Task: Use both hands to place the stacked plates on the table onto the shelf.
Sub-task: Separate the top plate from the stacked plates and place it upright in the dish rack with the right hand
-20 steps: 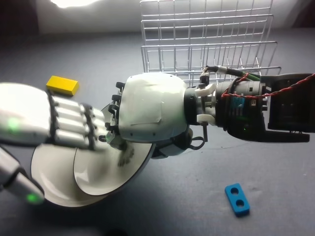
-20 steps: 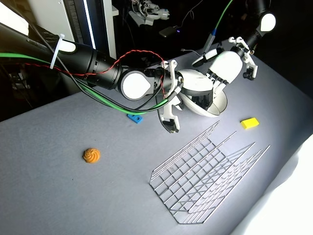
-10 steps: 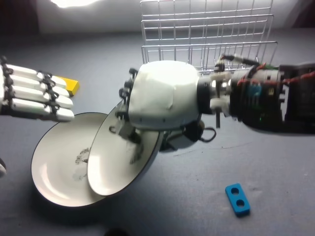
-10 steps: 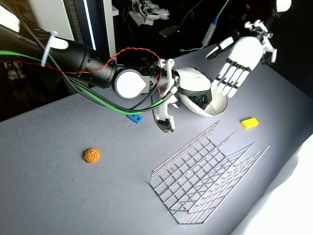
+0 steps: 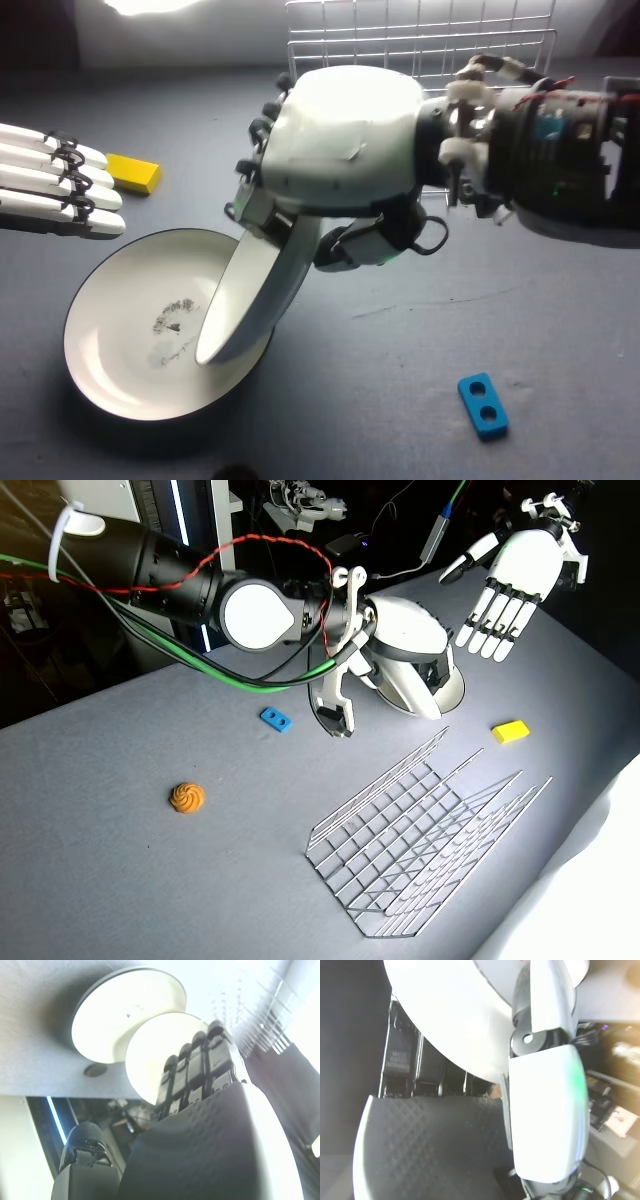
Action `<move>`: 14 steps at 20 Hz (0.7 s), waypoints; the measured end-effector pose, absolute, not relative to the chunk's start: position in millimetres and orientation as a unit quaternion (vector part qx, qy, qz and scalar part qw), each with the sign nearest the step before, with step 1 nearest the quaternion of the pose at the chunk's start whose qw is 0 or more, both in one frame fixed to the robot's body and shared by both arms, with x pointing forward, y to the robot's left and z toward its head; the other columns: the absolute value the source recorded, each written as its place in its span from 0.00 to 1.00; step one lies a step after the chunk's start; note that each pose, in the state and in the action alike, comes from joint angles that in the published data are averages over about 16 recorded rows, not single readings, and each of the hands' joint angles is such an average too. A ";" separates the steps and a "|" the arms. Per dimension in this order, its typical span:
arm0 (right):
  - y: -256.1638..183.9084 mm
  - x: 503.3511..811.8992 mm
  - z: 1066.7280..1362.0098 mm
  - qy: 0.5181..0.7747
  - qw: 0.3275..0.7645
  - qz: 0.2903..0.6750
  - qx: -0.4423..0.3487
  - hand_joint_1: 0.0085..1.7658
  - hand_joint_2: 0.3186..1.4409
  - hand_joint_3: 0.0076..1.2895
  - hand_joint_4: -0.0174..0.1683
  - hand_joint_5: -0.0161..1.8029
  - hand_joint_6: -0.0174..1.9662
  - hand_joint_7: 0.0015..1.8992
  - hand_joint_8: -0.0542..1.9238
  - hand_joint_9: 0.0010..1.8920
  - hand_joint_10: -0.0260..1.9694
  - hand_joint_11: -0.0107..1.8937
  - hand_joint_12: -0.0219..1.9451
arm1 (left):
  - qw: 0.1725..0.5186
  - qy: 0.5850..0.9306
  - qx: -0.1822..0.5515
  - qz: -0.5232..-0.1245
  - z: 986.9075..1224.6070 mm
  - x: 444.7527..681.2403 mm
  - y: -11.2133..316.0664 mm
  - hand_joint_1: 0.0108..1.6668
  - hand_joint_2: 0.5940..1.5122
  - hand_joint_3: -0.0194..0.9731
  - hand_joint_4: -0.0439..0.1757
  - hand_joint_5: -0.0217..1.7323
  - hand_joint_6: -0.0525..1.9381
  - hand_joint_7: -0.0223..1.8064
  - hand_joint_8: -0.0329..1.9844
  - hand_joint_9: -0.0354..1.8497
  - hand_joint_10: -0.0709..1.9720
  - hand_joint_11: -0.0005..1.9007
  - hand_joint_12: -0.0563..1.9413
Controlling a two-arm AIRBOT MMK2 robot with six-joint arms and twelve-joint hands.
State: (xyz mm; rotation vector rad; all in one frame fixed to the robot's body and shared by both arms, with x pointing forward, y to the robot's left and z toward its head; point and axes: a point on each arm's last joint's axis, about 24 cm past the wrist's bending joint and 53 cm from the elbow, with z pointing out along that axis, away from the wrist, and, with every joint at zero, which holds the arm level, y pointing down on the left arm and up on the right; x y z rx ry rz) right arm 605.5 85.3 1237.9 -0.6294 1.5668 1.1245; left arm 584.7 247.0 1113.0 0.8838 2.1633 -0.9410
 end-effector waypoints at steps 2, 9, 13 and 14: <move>79.9 605.0 1243.5 0.661 0.525 0.475 -0.249 0.69 0.58 0.01 0.20 0.51 0.55 0.52 0.51 0.64 0.02 0.42 0.48 | 0.306 0.819 0.332 -0.355 1113.1 585.1 248.4 0.00 0.55 0.04 0.20 0.02 0.03 0.02 0.02 0.03 0.04 0.01 0.03; 59.1 606.1 1262.3 0.674 0.506 0.505 -0.186 0.69 0.61 0.01 0.20 0.51 0.55 0.53 0.51 0.63 0.02 0.42 0.51 | 0.303 0.823 0.331 -0.348 1109.7 586.2 251.8 0.00 0.55 0.04 0.20 0.02 0.03 0.02 0.02 0.03 0.04 0.01 0.03; 51.7 605.6 1274.6 0.672 0.497 0.526 -0.158 0.69 0.61 0.01 0.20 0.51 0.56 0.53 0.51 0.63 0.02 0.42 0.51 | 0.300 0.827 0.331 -0.342 1105.0 586.7 253.9 0.00 0.55 0.04 0.20 0.02 0.03 0.02 0.02 0.03 0.04 0.01 0.03; 50.4 605.6 1277.7 0.671 0.495 0.531 -0.152 0.69 0.61 0.01 0.20 0.51 0.56 0.53 0.50 0.63 0.02 0.42 0.50 | 0.299 0.828 0.331 -0.340 1103.5 586.8 254.4 0.00 0.55 0.04 0.20 0.02 0.03 0.02 0.02 0.03 0.04 0.01 0.03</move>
